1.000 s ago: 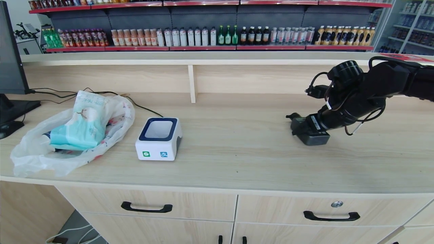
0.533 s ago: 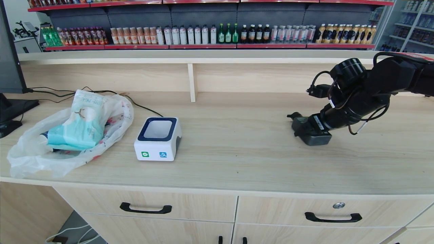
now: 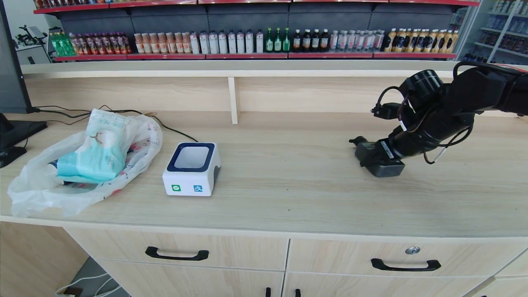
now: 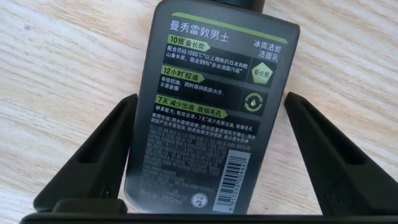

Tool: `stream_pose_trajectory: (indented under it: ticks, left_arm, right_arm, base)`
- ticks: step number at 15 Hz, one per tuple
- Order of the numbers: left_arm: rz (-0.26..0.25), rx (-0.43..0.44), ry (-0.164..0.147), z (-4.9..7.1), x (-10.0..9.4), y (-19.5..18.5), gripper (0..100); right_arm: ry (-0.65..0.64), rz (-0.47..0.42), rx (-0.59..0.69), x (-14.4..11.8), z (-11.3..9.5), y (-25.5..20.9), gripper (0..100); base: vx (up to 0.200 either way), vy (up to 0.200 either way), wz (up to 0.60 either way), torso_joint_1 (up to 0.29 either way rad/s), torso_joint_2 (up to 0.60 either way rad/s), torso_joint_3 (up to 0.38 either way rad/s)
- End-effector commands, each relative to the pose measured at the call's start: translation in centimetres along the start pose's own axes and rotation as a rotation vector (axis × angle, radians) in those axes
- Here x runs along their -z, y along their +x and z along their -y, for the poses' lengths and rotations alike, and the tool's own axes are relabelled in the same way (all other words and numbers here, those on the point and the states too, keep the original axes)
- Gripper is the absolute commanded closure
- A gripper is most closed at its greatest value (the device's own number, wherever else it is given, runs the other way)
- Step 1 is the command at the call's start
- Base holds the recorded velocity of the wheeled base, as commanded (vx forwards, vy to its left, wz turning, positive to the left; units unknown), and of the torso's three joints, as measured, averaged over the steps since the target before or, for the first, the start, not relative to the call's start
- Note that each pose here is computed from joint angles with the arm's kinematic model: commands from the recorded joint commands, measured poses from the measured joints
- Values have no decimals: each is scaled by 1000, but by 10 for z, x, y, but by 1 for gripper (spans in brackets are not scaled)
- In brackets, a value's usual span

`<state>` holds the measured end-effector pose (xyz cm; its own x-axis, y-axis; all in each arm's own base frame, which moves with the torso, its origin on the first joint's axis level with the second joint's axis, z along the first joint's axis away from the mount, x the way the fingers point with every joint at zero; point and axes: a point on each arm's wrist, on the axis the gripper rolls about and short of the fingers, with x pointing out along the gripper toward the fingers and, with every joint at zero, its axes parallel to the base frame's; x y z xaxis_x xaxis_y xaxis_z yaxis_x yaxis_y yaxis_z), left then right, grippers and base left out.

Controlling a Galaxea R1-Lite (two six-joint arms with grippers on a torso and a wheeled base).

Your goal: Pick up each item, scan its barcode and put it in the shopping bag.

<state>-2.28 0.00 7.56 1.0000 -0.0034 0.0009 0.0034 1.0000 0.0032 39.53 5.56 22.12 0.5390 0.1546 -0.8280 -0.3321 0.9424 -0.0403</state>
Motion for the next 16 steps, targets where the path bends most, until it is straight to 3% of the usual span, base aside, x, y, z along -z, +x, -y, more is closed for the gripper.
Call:
stream_pose_trajectory:
  ticks: [1,16]
  left_arm:
    - [1,1,0,0,0,0,0]
    - [1,0,0,0,0,0,0]
  right_arm:
    - [-7,81,14,-4,-2,-31,100]
    - [3,154,20,-6,-1,-54,100]
  base:
    - [0,0,0,0,0,0]
    - [0,0,0,0,0,0]
